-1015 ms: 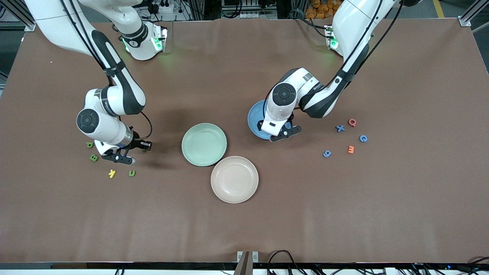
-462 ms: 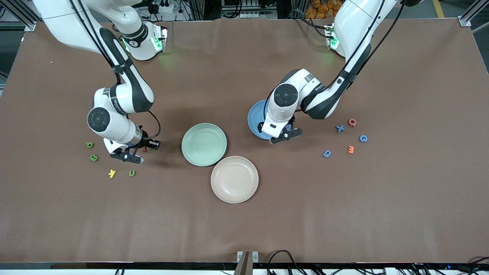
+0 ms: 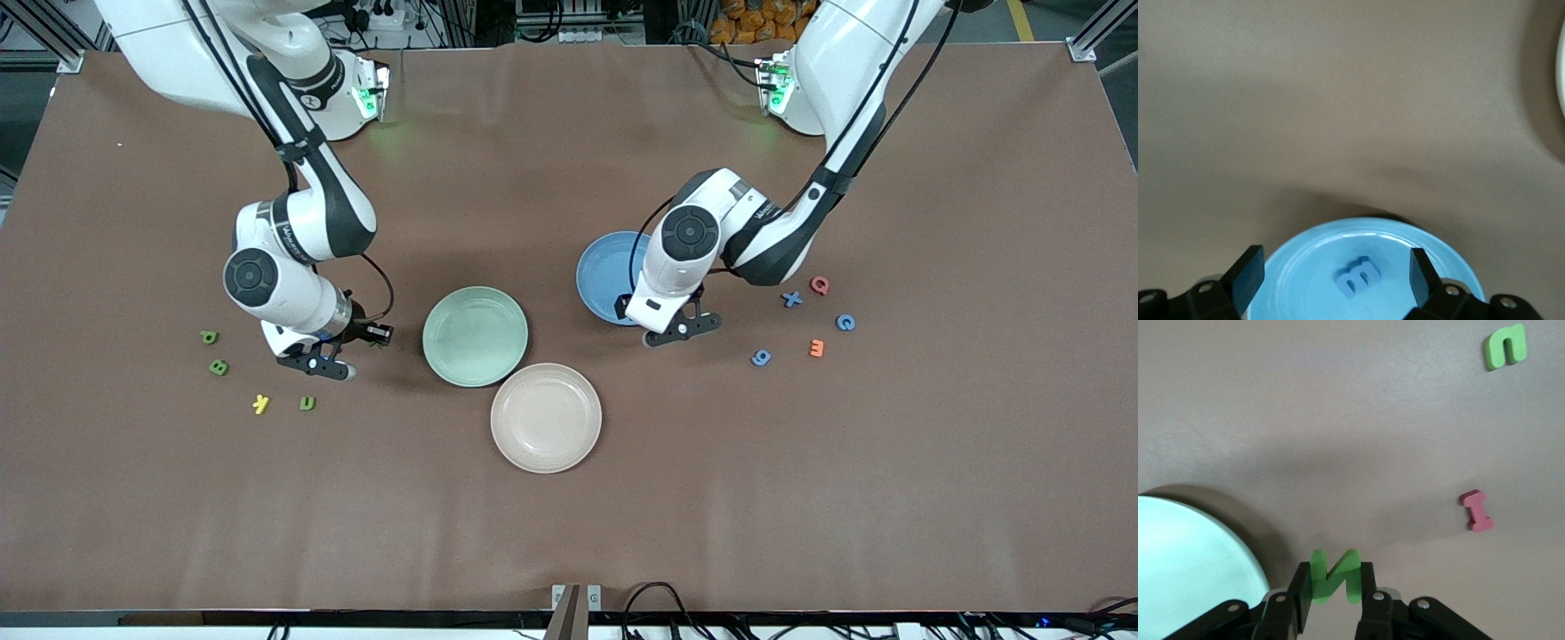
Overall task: Sort letters by color into matching plates
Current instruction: 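Drop the N onto the green plate while the left gripper withdraws, then move the left gripper over the blue 6 while the right gripper reaches green n, then grasp the blue 6 with the left gripper while the right gripper grasps the n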
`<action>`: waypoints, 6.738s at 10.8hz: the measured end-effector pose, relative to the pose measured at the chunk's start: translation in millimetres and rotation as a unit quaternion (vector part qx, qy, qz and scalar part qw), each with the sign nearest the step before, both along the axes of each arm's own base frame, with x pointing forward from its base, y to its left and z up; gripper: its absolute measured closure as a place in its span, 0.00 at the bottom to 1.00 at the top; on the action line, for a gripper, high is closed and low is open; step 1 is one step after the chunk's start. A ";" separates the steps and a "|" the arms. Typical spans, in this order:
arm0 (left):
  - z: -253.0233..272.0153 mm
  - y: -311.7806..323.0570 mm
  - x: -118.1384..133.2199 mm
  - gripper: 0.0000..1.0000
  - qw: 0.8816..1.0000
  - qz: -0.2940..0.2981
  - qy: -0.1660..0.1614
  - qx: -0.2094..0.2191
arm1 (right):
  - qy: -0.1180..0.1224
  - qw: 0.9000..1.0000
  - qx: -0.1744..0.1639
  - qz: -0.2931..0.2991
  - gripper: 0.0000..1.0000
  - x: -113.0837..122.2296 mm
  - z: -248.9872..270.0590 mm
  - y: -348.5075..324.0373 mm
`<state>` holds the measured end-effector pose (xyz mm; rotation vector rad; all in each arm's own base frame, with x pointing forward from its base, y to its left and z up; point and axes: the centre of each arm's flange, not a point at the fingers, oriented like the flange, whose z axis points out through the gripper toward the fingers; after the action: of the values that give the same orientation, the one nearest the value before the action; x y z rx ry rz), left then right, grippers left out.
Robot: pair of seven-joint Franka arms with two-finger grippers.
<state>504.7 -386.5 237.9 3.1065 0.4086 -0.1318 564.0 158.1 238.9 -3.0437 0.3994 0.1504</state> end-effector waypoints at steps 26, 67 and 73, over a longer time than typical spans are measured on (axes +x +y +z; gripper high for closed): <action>1.4 157.1 77.9 0.00 0.954 -0.295 -0.014 0.040 | 0.001 0.996 0.013 -0.085 0.00 0.4 -4.9 129.3; -56.6 205.9 55.7 0.33 0.902 -0.429 -0.047 -0.012 | -0.064 0.982 -0.039 0.174 0.00 76.4 -58.8 -132.7; -59.2 207.7 55.6 0.65 0.902 -0.428 -0.045 -0.013 | -0.068 0.982 -0.040 0.172 0.05 76.9 -64.3 -135.1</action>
<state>560.3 -178.8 178.7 2.9836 -0.9634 0.0116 640.9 23.1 174.7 -3.1499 -0.1362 -0.0573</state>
